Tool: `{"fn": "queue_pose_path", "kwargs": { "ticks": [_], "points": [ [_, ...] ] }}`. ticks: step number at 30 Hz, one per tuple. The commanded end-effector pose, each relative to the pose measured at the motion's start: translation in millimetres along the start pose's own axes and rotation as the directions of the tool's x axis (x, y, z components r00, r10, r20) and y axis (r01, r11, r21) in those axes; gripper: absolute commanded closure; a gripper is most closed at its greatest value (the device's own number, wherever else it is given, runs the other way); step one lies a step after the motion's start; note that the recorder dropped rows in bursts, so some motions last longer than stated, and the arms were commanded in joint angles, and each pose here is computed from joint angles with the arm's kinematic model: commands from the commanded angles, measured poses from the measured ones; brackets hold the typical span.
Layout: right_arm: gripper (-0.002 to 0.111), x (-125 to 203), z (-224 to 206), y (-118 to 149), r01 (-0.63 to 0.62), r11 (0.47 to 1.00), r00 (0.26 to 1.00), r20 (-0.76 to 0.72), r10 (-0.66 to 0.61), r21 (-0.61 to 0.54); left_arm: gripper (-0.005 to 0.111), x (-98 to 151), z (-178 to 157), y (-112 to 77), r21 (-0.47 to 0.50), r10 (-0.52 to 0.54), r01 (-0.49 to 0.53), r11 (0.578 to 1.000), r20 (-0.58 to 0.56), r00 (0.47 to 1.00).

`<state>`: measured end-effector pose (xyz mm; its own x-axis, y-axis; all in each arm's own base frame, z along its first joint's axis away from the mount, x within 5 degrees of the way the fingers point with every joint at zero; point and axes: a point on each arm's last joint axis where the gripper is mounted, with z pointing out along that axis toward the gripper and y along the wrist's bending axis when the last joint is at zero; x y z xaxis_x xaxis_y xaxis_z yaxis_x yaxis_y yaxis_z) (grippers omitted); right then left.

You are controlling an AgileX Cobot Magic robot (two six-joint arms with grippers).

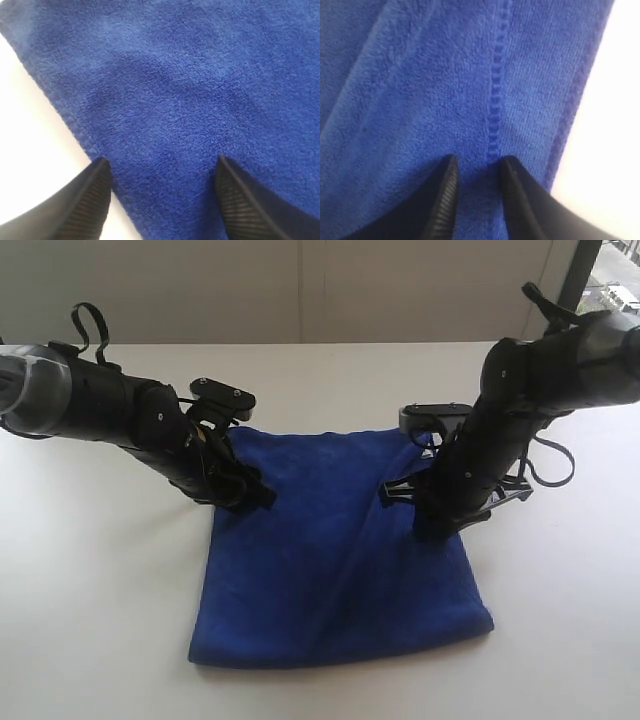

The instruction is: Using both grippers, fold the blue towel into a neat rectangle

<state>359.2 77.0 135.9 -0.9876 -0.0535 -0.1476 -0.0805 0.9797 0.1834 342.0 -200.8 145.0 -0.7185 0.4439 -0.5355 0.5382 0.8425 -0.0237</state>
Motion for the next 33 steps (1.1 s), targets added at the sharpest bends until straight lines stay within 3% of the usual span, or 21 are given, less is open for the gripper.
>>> {"fn": "queue_pose_path", "kwargs": {
  "ticks": [1,6,15,26,33],
  "points": [
    [0.085,4.9,2.9,-1.4,0.000,1.000,1.000,-0.004,0.000,0.007,0.042,0.9,0.7,-1.2,0.004,-0.018,0.018,1.000,0.001,1.000],
    [0.108,4.1,-0.6,-0.8,0.004,1.000,1.000,0.010,-0.004,0.007,0.042,1.1,0.7,-1.2,0.004,-0.022,0.022,1.000,-0.001,1.000],
    [0.108,7.3,-37.5,4.4,0.033,0.999,0.998,0.055,-0.033,0.011,0.042,1.1,0.7,-1.2,0.004,-0.022,0.022,1.000,-0.001,1.000],
    [0.108,11.1,-34.1,-11.5,0.020,0.985,1.000,-0.004,-0.019,0.169,0.042,2.1,0.7,-1.4,0.006,-0.022,0.022,1.000,-0.012,1.000],
    [0.108,11.6,-23.1,-13.9,0.009,0.984,0.999,-0.033,-0.004,0.177,0.042,2.2,-0.8,-1.6,0.007,-0.019,0.019,1.000,-0.018,1.000]
  ]
}}
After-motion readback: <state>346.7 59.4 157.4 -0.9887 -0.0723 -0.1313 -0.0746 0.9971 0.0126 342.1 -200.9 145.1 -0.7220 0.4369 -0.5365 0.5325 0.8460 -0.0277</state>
